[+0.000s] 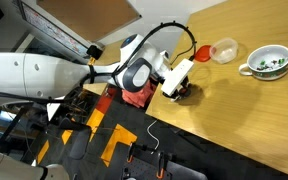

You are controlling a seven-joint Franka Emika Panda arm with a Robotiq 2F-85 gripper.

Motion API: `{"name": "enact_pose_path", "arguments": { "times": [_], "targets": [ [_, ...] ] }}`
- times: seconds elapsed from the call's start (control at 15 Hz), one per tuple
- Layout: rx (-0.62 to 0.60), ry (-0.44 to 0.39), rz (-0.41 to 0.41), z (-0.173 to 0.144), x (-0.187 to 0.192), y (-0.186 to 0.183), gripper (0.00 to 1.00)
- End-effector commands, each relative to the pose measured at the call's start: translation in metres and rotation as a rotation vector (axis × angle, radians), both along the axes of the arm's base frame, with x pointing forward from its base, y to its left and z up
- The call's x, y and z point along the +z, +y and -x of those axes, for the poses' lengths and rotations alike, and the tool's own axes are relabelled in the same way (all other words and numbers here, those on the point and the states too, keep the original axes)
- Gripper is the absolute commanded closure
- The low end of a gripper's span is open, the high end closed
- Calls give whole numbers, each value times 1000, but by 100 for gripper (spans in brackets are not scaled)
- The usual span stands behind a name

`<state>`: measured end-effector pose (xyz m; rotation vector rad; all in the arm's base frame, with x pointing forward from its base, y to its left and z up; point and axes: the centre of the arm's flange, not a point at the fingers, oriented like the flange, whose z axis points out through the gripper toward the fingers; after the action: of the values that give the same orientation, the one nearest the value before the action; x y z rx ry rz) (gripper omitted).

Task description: Use the broom to sweep the sweets on the table to the right

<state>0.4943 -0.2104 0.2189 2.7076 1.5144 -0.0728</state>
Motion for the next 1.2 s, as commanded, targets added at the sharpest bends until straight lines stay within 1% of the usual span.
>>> {"name": "enact_pose_path", "arguments": {
  "times": [0.0, 0.47, 0.87, 1.0, 1.13],
  "targets": [
    [19, 4, 41, 4, 1, -22, 88],
    [17, 50, 134, 24, 4, -61, 88],
    [-12, 89, 169, 47, 9, -97, 88],
    [-19, 89, 146, 54, 15, -103, 88],
    [-34, 47, 74, 59, 27, -100, 88]
  ]
}}
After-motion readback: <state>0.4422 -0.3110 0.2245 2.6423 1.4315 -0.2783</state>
